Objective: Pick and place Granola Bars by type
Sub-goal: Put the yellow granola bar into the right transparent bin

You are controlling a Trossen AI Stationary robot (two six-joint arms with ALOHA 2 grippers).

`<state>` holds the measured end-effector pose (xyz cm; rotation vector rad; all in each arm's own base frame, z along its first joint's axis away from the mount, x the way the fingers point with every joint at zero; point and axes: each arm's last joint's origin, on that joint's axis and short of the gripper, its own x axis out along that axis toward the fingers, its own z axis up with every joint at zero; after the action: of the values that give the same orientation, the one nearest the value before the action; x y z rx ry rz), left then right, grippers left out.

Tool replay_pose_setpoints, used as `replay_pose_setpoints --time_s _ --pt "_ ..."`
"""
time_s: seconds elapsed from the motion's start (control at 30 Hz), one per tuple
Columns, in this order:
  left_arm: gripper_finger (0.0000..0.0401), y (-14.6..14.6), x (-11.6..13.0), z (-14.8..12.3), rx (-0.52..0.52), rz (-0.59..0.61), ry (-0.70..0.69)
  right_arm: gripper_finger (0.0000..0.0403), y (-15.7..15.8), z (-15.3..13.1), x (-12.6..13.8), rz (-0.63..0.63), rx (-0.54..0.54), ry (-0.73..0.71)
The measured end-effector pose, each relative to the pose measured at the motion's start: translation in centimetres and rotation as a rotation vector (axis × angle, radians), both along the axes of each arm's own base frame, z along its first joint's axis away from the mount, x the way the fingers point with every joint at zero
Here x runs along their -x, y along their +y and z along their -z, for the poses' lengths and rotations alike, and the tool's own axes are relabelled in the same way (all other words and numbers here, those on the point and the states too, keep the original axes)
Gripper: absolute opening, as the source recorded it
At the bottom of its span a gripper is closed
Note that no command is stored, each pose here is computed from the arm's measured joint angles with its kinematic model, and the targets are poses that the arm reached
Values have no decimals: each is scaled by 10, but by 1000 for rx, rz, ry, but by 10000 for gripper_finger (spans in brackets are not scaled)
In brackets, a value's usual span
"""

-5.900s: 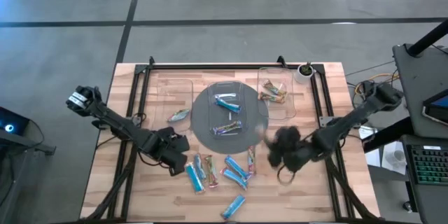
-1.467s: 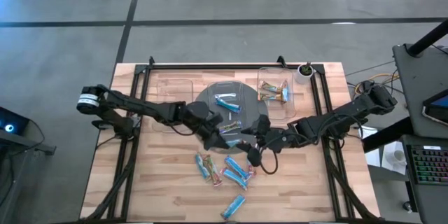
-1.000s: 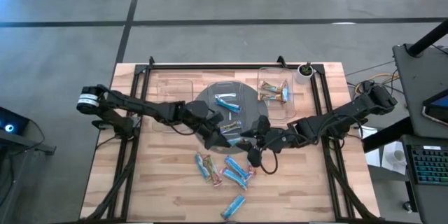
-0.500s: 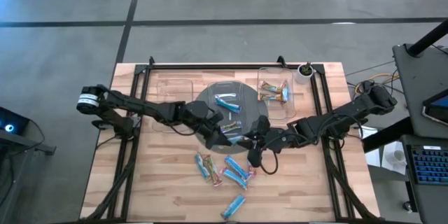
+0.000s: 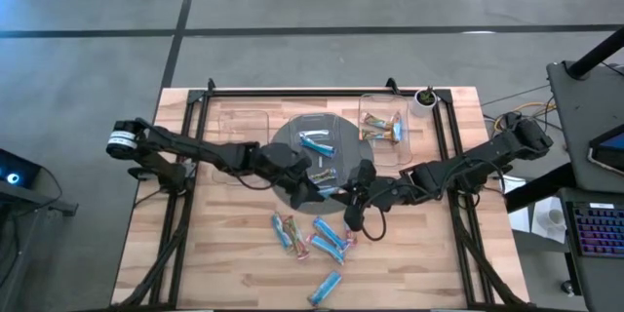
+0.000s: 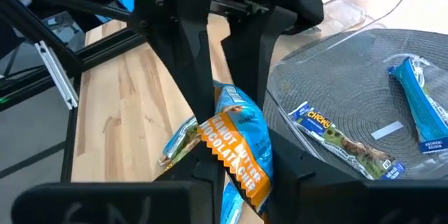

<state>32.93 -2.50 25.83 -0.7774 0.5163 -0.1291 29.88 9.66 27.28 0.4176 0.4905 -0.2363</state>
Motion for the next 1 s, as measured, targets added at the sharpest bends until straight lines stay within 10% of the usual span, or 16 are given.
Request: replay_pose_setpoints --time_s 0.23,0.63,1.0 --pt "197 -2 8 -5 -73 19 54 57 -7 -1 10 126 51 38" --pt "197 -24 26 -7 -156 21 132 56 -69 -3 86 757 84 298" --pt "197 -52 32 -6 -146 27 149 80 -152 13 92 752 -84 604"
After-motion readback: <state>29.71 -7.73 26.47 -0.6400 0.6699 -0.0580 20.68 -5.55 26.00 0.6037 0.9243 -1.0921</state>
